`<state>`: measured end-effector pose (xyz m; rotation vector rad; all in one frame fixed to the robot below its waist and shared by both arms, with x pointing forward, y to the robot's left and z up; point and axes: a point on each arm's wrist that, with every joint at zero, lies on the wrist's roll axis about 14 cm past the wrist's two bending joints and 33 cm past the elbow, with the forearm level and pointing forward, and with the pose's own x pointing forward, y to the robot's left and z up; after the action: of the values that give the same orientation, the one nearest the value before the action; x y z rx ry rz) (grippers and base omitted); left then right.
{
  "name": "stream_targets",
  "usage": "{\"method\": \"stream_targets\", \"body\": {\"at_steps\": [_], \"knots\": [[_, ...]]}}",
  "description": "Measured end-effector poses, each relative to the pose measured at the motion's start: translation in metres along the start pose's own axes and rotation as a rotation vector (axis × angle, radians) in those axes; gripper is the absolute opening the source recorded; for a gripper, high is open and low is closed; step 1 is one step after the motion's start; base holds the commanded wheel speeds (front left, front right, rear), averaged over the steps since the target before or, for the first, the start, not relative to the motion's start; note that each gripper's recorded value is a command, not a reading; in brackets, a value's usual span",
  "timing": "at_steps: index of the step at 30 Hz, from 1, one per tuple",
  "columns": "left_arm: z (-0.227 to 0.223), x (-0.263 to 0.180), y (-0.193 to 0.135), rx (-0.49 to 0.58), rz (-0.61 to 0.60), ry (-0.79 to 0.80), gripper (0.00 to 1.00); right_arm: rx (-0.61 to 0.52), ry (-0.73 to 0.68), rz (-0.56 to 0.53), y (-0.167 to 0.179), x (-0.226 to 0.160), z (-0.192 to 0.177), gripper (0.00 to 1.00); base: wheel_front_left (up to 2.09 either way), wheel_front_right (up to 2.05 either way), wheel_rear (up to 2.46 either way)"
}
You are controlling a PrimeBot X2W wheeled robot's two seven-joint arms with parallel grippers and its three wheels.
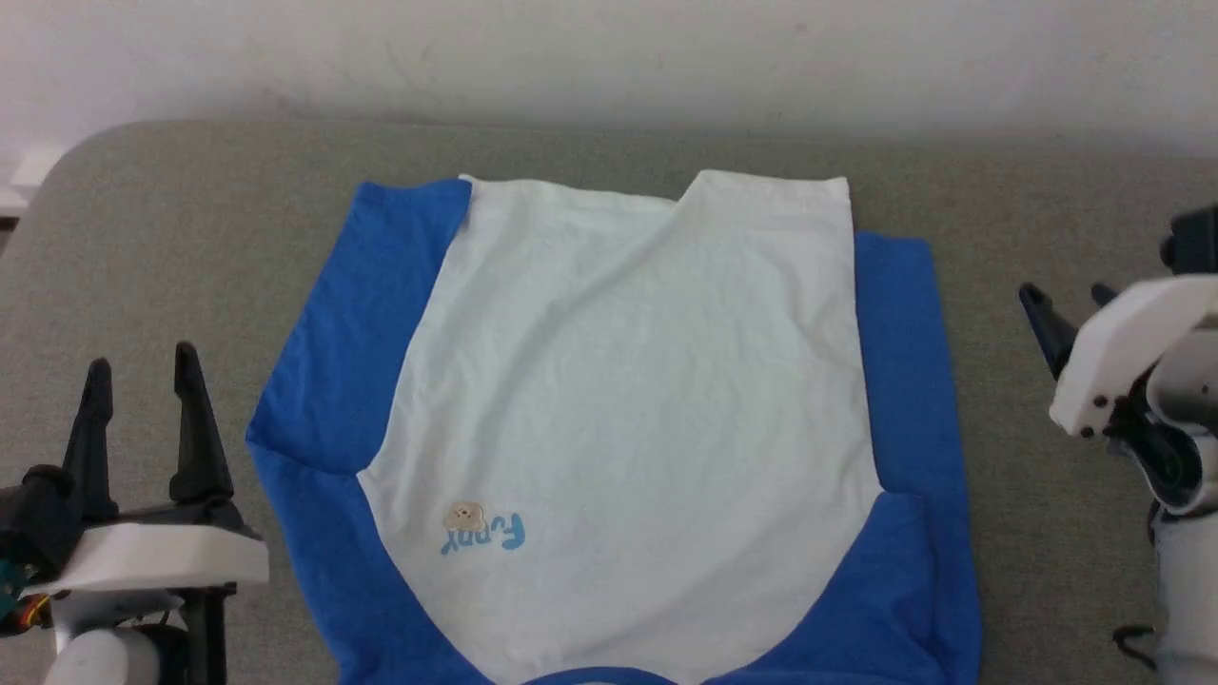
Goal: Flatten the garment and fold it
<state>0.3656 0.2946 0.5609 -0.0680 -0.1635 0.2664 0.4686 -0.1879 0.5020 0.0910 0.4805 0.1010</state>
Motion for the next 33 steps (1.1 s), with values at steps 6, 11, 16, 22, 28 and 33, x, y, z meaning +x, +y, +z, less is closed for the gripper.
{"method": "stream_targets", "body": {"at_steps": [6,11,16,22,28,33], "knots": [[-0.009,0.021,-0.019,0.001,-0.027,-0.04,1.0,-0.05,0.102,-0.027,0.0,0.056,0.003,1.0,0.0,0.0,0.0],[-0.025,0.03,-0.028,-0.013,-0.029,-0.019,1.0,-0.094,0.227,-0.051,0.0,0.095,-0.021,1.0,0.0,0.0,0.0],[-0.036,0.033,-0.028,-0.009,-0.016,0.002,1.0,-0.129,0.31,-0.049,0.007,0.124,-0.049,1.0,0.0,0.0,0.0],[-0.048,0.031,-0.023,0.0,0.001,0.027,1.0,-0.167,0.345,-0.014,0.022,0.15,-0.069,1.0,0.0,0.0,0.0],[-0.053,0.03,-0.022,0.006,0.003,0.039,1.0,-0.196,0.381,-0.007,0.026,0.161,-0.072,0.0,0.0,0.0,0.0],[-0.05,0.032,-0.023,0.015,-0.009,0.027,1.0,-0.176,0.378,-0.01,0.022,0.155,-0.067,0.0,0.0,0.0,0.0]]}}
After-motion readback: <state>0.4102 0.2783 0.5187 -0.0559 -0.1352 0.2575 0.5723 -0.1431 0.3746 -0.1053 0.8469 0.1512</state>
